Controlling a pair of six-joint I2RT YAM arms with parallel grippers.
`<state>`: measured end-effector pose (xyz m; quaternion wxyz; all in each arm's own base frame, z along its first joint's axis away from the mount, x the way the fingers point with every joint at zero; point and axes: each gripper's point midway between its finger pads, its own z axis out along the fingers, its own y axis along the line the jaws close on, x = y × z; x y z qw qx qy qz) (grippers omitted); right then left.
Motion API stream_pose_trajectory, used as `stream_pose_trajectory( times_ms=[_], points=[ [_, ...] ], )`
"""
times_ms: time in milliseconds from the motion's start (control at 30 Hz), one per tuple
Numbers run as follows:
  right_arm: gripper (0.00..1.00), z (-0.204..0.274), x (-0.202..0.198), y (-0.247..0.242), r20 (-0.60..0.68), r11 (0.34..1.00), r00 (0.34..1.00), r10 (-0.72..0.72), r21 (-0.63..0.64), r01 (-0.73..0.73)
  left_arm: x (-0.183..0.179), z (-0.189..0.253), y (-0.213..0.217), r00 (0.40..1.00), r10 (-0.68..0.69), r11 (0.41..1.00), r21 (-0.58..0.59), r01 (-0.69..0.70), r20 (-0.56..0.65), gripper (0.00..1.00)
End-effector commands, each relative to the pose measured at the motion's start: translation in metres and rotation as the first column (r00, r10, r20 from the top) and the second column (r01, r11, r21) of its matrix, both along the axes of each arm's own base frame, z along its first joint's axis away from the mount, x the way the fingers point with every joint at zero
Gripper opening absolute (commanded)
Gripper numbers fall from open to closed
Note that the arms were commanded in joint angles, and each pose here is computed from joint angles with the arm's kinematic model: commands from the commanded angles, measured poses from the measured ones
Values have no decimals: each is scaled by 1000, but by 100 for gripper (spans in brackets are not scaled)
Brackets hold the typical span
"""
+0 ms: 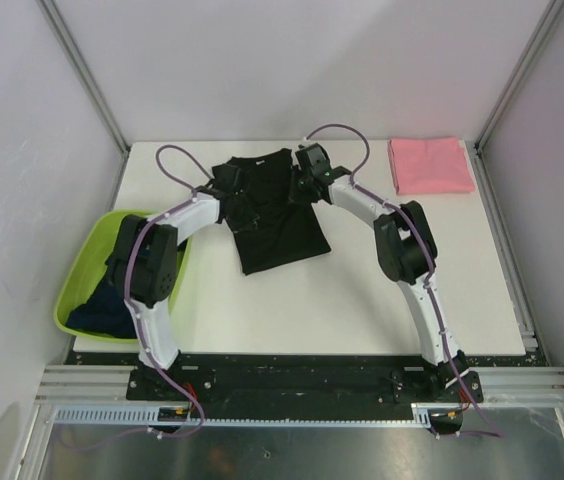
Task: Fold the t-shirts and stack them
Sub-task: Fold the folded rectangular tshirt in 1/3 of the way
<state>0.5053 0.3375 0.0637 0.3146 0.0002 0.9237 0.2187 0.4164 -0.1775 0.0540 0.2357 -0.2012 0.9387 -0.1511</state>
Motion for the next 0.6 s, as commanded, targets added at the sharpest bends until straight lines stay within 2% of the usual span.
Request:
stream_pose_trajectory(
  times_ms=[0,267,567],
  points=[
    [18,8,27,3,59,1000,998,-1,26,-1,27,5,-14,1000,-13,999,-51,14,29,9],
    [18,5,48,-1,61,998,998,-30,51,27,67,2,3,996,48,999,-2,-48,74,11],
    [19,-8,53,-12,34,998,998,-48,42,47,101,1,39,986,101,990,84,-113,130,14]
  ],
)
